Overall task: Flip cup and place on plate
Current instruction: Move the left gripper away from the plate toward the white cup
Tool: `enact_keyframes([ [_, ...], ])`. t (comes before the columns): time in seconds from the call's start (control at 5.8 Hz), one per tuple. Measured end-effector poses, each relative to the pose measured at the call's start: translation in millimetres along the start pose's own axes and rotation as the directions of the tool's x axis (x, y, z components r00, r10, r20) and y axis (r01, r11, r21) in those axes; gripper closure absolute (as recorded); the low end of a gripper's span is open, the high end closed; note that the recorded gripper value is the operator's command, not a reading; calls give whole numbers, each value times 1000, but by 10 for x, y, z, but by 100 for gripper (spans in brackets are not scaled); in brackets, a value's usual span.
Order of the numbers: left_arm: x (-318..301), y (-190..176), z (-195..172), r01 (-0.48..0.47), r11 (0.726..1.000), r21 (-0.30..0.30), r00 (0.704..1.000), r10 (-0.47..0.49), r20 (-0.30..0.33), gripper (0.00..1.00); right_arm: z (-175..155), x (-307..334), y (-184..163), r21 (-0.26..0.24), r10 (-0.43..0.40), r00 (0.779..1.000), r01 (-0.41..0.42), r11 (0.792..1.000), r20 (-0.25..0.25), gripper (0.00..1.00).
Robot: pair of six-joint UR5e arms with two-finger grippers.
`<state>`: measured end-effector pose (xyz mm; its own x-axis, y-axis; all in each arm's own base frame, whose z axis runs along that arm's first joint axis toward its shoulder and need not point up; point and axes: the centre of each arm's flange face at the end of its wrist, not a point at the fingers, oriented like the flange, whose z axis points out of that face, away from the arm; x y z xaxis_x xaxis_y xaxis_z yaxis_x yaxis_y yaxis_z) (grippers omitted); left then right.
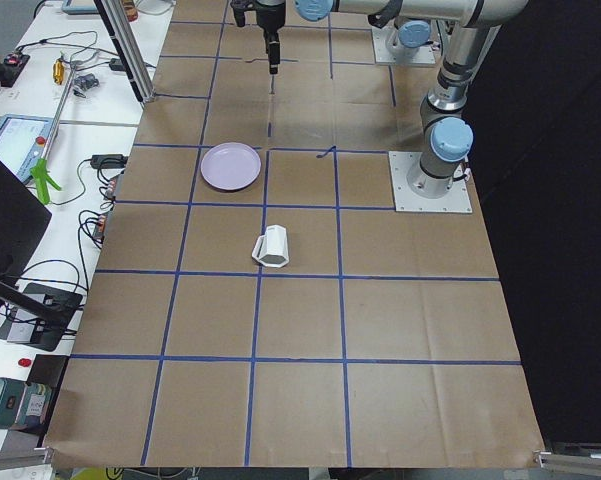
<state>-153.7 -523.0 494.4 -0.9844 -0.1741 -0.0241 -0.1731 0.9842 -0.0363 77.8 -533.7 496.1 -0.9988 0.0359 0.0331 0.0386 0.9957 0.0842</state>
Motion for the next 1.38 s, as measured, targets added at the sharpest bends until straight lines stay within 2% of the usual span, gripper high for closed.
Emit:
enact_keyframes([
  [0.69, -5, 34, -58, 4, 1000, 7, 1000, -4, -3, 1, 0, 0, 0, 0, 0, 1000, 0, 1000, 0, 0],
  [1.03, -221, 17, -88, 23, 1000, -2, 1000, -23, 4, 1, 0, 0, 0, 0, 0, 1000, 0, 1000, 0, 0],
  [1.21, -538, -117, -114, 19, 1000, 3, 1000, -19, 8, 1, 0, 0, 0, 0, 0, 1000, 0, 1000, 0, 0],
  [1.38, -1165, -340, -129, 11, 1000, 6, 1000, -11, 7, 1, 0, -1, 0, 0, 0, 1000, 0, 1000, 0, 0],
])
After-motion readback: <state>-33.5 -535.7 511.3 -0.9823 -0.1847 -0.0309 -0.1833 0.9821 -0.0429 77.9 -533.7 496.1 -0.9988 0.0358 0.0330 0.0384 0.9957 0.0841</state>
